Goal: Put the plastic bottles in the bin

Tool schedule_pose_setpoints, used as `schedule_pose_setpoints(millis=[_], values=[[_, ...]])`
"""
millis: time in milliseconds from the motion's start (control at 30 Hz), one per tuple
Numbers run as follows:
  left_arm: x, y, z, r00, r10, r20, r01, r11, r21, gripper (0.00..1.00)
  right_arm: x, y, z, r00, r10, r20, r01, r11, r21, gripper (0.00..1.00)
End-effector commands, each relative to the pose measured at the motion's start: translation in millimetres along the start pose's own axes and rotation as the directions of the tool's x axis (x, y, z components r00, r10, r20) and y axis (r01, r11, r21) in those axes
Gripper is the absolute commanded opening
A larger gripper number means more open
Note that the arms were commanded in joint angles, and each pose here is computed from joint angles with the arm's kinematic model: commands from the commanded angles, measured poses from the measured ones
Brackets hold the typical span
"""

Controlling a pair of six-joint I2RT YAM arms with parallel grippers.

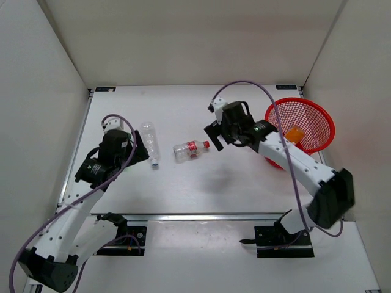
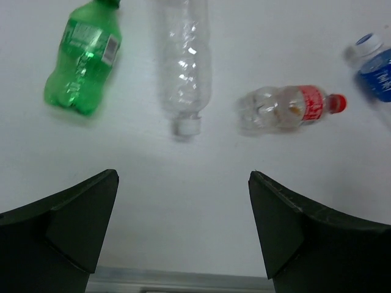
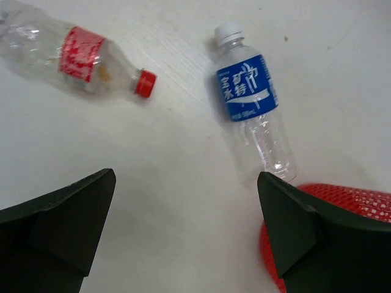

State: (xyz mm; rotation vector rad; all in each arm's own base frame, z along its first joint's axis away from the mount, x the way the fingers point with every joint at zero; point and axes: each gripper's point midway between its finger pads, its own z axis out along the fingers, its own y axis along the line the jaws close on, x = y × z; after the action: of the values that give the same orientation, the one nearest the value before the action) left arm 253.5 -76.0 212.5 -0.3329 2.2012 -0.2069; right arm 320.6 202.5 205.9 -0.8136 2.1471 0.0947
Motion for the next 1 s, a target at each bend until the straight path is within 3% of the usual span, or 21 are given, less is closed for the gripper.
schedule_pose_setpoints(millis=[0, 233, 400, 700, 867, 967], values=[[11.3, 12.2, -17.2, 0.998, -0.064, -0.008, 0.064, 0.998, 0.003, 0.99, -34.5, -26.6, 31.3, 0.994, -0.097, 0.044, 0.094, 0.994, 0.057, 0.99], [16.0, 36.0, -19.1, 0.999, -0.013, -0.033, 0.009, 0.994, -0.111, 0.99, -45.5, -79.1, 109.8, 0.998, -0.065, -0.009, 0.065, 0.995, 0.081, 0.96], [15.1, 38.4, -12.7, 0.999, -0.012, -0.048, 0.006, 0.993, -0.114, 0.99, -21.3, -74.3, 153.5, 0.997, -0.011, -0.071, 0.008, 0.999, -0.044, 0.92], [12.1, 33.3, -5.4, 0.998, -0.029, -0.060, 0.023, 0.995, -0.096, 0.98, 37.5, -68.1, 185.3, 0.984, 0.029, -0.177, -0.049, 0.993, -0.107, 0.91], [9.3, 33.9, -8.8, 0.998, -0.029, -0.058, 0.023, 0.995, -0.102, 0.99, 54.2, -66.8, 194.9, 0.976, 0.071, -0.203, -0.094, 0.990, -0.106, 0.85], [6.6, 35.5, -12.2, 0.999, -0.027, -0.041, 0.023, 0.994, -0.104, 0.98, 48.0, -73.7, 192.0, 0.980, 0.074, -0.187, -0.087, 0.994, -0.065, 0.75]])
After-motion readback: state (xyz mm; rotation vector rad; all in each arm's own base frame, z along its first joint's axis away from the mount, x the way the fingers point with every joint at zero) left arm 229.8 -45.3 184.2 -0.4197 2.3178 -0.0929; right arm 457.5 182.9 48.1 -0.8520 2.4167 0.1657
